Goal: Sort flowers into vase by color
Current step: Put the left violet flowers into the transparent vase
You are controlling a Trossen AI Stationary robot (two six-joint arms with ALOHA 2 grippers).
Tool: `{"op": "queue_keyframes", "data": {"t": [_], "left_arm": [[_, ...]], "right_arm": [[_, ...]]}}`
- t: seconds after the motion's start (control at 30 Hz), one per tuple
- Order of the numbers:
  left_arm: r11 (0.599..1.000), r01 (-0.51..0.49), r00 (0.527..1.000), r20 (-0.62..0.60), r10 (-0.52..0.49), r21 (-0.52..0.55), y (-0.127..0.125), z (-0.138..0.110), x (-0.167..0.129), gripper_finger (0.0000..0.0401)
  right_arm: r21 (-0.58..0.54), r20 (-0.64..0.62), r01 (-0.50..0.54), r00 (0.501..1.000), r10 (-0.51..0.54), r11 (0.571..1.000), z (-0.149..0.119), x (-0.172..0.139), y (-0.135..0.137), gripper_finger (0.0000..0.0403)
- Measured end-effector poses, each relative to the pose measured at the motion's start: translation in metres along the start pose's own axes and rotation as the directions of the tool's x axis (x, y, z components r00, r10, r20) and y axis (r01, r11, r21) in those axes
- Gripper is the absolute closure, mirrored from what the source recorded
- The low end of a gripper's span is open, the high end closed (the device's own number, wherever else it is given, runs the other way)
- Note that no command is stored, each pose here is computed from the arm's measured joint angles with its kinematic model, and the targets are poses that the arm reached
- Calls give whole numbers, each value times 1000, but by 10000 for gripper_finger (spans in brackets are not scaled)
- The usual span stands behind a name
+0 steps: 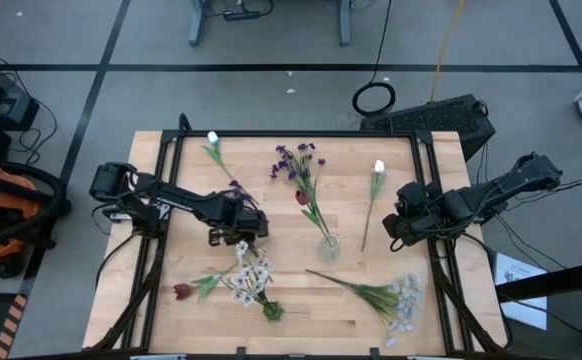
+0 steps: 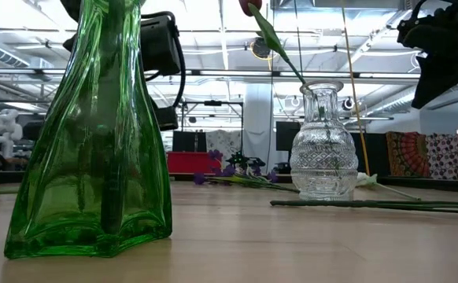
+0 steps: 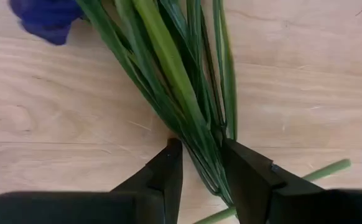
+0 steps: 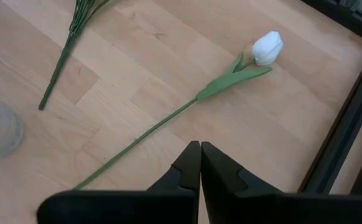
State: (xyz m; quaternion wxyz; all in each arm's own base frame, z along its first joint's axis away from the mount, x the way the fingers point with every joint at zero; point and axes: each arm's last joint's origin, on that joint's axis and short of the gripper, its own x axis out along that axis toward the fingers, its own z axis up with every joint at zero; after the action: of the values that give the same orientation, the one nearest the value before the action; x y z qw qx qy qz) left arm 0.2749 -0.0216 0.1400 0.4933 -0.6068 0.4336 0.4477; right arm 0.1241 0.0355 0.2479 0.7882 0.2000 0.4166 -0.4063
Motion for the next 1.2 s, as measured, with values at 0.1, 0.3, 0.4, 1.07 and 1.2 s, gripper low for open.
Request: {"op": "queue_keyframes", "data": {"t": [0.1,0.3,0.4,1.07,1.2], "left_arm": [[1000,-4,1000,-1,4,3,0,0,1,283],[993,-113,993,32,112,28,9,8,-1,283],[984,-179,983,49,178,21,14,17,-3,283],[996,-87,993,71,89,-26,17,19,-29,283],[995,-85,995,51,88,-49,17,14,-27,283]], "right_arm": [[0,-1,-1,1000,1,1000,0,0,0,399],[0,0,0,1000,0,1000,0,0,0,399],[0,0,0,1000,0,1000,0,0,0,399],[19,8,-28,1000,28,999,1,0,3,399],[20,8,-28,1000,28,999,1,0,3,399]]}}
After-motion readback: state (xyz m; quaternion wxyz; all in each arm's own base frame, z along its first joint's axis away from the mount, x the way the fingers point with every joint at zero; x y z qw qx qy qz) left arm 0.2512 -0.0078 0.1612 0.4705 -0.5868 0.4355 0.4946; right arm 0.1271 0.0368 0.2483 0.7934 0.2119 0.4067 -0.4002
